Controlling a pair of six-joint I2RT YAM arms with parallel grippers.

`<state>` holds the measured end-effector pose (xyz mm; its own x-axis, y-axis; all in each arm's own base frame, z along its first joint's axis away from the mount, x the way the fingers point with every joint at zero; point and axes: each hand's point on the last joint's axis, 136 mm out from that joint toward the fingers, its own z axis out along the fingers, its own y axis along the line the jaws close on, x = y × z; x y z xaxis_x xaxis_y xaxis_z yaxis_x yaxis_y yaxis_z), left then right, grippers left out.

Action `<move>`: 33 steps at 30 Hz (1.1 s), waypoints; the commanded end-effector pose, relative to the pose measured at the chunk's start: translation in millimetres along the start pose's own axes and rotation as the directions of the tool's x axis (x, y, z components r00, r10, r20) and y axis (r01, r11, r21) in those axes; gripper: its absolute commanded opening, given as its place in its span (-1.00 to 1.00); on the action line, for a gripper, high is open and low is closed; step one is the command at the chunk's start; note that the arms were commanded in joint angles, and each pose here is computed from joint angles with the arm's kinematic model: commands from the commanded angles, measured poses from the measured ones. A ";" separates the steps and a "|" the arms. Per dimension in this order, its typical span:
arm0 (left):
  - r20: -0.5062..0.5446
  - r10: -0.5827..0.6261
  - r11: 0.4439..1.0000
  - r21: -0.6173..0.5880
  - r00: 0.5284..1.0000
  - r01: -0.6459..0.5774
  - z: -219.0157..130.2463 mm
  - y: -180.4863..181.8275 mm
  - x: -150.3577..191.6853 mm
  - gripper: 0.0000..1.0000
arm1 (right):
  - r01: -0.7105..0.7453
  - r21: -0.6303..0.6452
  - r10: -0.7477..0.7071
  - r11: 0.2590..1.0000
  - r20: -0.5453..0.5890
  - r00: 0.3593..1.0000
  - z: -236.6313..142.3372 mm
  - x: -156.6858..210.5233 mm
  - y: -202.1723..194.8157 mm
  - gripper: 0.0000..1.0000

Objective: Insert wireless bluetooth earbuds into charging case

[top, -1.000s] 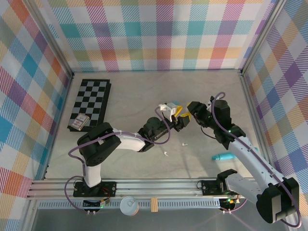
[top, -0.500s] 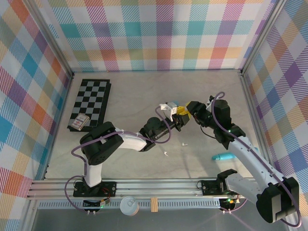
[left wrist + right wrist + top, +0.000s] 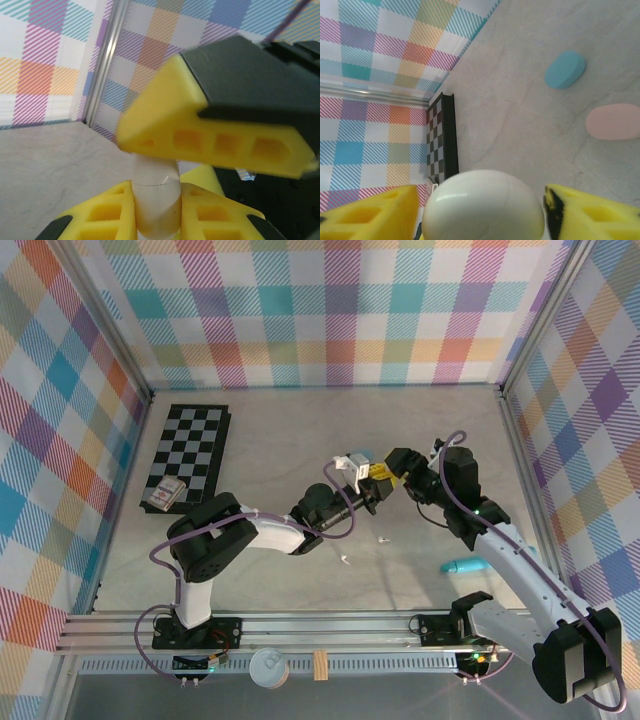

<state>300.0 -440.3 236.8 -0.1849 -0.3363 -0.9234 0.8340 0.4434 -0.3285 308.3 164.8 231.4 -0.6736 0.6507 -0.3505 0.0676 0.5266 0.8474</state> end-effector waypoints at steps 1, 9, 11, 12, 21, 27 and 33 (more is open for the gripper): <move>0.055 0.069 0.993 0.093 0.996 -0.074 -6.9 -17.9 -22.5 -0.67 | 0.095 -0.028 -0.094 0.995 0.042 0.995 -13.0 -10.5 21.3 0.62; 0.029 0.161 0.955 0.249 0.987 -0.163 -42.9 -20.1 -37.8 -0.67 | 0.463 -0.067 -0.456 0.884 0.093 0.885 -36.0 -16.0 51.3 0.86; 0.023 0.171 0.935 0.312 0.985 -0.170 -54.3 -22.4 -44.6 -0.67 | 0.553 -0.060 -0.547 0.831 0.089 0.832 -39.5 -15.7 55.1 0.82; 0.018 0.171 0.924 0.343 0.985 -0.167 -60.5 -24.0 -48.4 -0.66 | 0.595 -0.061 -0.589 0.801 0.093 0.803 -41.2 -15.5 57.2 0.80; 0.015 0.185 0.877 0.449 0.983 -0.171 -102.7 -20.8 -80.4 -0.64 | 0.777 -0.523 -0.890 0.350 0.072 0.450 -59.1 65.9 90.9 0.94; -0.015 0.165 0.843 0.521 0.986 -0.133 -117.1 -28.9 -90.0 -0.64 | 0.819 -0.558 -0.939 0.133 0.194 0.284 -56.0 83.9 99.4 0.65; -0.030 0.147 0.823 0.559 0.989 -0.105 -126.3 -39.6 -96.7 -0.63 | 0.796 -0.603 -0.942 0.055 0.234 0.242 -52.2 89.5 110.3 0.06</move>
<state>238.6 -329.1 296.8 -0.1135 -0.2215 -0.9685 0.9930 0.0063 -0.1178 223.1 244.0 292.1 -0.1948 -0.2229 -0.9552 -0.9420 0.3140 0.1188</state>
